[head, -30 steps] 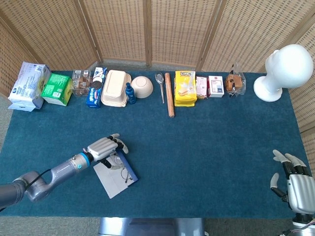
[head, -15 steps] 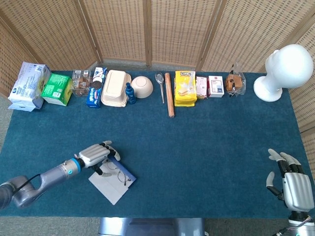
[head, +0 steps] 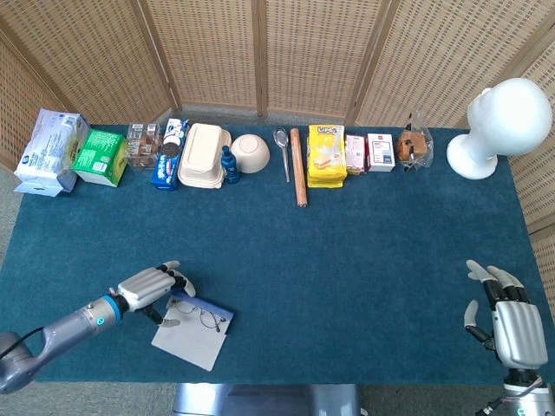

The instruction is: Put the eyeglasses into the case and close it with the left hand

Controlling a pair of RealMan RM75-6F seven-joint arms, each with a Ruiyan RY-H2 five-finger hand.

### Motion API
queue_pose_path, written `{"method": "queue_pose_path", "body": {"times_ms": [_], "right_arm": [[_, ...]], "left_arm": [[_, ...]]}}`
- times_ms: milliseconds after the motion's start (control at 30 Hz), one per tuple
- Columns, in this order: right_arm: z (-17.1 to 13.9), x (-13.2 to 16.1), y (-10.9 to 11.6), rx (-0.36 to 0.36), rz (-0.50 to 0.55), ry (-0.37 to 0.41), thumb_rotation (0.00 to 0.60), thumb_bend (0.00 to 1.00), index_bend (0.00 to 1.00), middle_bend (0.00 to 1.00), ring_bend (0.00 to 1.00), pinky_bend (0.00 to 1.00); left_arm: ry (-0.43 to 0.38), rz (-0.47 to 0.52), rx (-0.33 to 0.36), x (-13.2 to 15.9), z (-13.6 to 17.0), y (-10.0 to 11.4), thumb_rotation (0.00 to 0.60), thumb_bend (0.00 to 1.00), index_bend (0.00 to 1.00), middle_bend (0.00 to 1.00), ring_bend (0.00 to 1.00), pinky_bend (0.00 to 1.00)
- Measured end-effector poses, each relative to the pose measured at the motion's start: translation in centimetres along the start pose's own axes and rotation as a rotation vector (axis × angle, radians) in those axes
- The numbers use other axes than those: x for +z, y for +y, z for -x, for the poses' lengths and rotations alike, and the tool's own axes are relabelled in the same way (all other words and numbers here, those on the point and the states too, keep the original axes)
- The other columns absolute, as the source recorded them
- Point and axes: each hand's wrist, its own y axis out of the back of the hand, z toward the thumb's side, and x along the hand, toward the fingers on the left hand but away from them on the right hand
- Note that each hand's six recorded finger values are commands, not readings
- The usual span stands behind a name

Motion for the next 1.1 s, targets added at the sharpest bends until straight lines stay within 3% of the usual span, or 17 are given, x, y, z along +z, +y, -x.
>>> {"method": "queue_pose_path", "body": {"times_ms": [333, 467, 733, 1100], "right_arm": [[0.2, 0.1, 0.0, 0.001, 0.004, 0.007, 0.502, 0.69, 0.16, 0.31, 0.19, 0.2], [0.2, 0.0, 0.0, 0.0, 0.004, 0.005, 0.502, 0.7, 0.16, 0.31, 0.19, 0.2], [0.1, -0.2, -0.2, 0.007, 0.009, 0.005, 0.502, 0.69, 0.16, 0.31, 0.19, 0.2], [0.1, -0.1, -0.2, 0.008, 0.01, 0.005, 0.501, 0.69, 0.16, 0.31, 0.19, 0.2]], "left_arm": [[0.009, 0.036, 0.026, 0.1, 1.3, 0.4, 0.467, 0.2, 0.27, 0.3, 0.26, 0.01], [0.02, 0.071, 0.012, -0.1, 1.6, 0.3, 0.459, 0.2, 0.26, 0.29, 0.22, 0.0], [0.041, 0.024, 0.044, -0.8, 1.6, 0.5, 0.46, 0.2, 0.25, 0.28, 0.21, 0.0], [0.066, -0.01, -0.018, -0.7, 1.9, -0.6, 0.462, 0.2, 0.24, 0.28, 0.22, 0.0]]}}
